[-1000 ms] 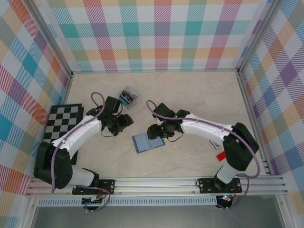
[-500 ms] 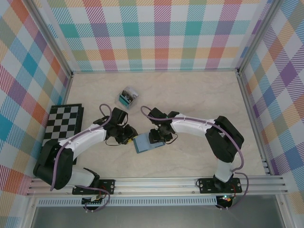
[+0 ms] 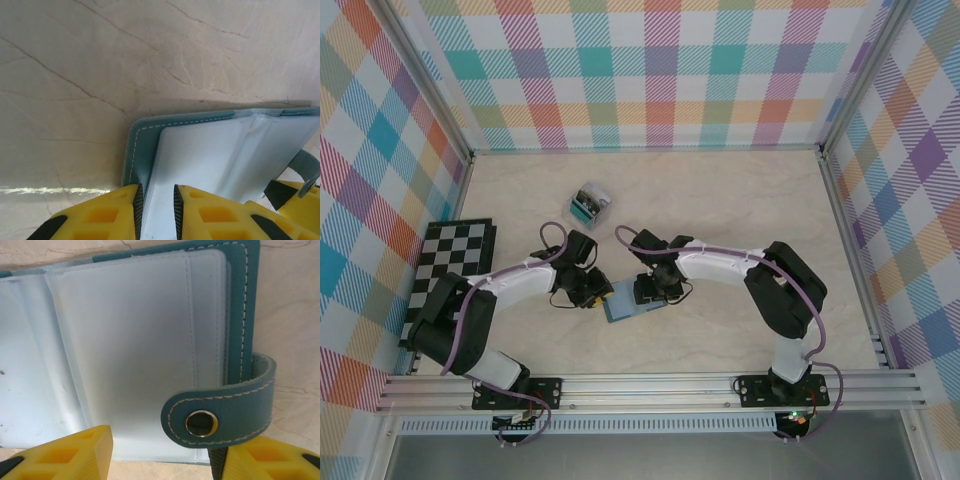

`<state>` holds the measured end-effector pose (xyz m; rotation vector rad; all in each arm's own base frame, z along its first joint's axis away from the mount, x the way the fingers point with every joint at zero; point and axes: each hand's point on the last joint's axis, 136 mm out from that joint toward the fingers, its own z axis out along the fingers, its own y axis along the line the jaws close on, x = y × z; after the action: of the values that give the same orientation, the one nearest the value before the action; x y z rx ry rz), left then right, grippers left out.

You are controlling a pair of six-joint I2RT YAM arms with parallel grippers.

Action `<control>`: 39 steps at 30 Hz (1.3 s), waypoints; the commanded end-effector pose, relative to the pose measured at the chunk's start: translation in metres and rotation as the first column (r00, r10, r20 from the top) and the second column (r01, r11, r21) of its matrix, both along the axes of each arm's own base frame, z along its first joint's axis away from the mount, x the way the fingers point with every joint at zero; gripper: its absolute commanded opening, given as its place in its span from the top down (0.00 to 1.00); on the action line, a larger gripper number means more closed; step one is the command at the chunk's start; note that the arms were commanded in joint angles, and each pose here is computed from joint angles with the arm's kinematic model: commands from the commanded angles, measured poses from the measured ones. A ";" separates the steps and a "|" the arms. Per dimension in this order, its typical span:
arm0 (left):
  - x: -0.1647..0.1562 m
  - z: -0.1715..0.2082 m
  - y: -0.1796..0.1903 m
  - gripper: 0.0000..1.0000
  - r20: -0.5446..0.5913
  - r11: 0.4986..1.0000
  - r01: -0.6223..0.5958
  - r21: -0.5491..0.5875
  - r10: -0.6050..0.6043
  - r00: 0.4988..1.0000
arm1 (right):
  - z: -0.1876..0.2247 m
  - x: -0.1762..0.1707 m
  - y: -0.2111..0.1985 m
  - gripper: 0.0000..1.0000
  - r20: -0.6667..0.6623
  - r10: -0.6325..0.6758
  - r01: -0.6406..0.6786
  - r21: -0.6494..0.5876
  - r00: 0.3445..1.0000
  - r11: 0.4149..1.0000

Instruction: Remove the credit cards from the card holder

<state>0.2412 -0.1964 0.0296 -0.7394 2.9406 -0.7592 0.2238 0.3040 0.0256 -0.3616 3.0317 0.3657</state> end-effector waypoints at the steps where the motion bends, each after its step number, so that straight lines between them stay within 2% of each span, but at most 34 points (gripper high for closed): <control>1: -0.005 -0.006 -0.002 0.74 -0.017 1.000 0.008 0.004 -0.008 1.000 | -0.011 -0.005 -0.005 0.45 -0.029 -0.008 0.006 -0.044 1.000 0.999; 9: -0.001 -0.007 -0.014 0.75 -0.018 0.998 0.025 -0.051 -0.026 0.999 | -0.017 -0.007 -0.004 0.45 -0.052 -0.006 0.003 -0.046 0.999 0.999; 20: 0.007 -0.001 -0.038 0.83 0.008 0.987 0.075 -0.143 -0.074 0.997 | -0.024 -0.012 -0.001 0.48 -0.086 0.003 -0.006 -0.038 0.996 0.999; 30: 0.015 0.010 -0.061 0.99 0.041 0.973 0.123 -0.196 -0.117 0.992 | -0.022 -0.014 0.002 0.62 -0.092 0.011 -0.013 -0.014 0.996 1.000; 39: 0.021 0.019 -0.062 0.98 0.070 0.974 0.144 -0.175 -0.134 0.989 | -0.007 -0.013 0.007 0.63 -0.068 0.016 -0.014 0.033 0.998 0.999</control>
<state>0.2578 -0.2463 0.0341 -0.5980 2.9451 -1.0104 0.2215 0.3081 0.0227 -0.3612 3.0579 0.3901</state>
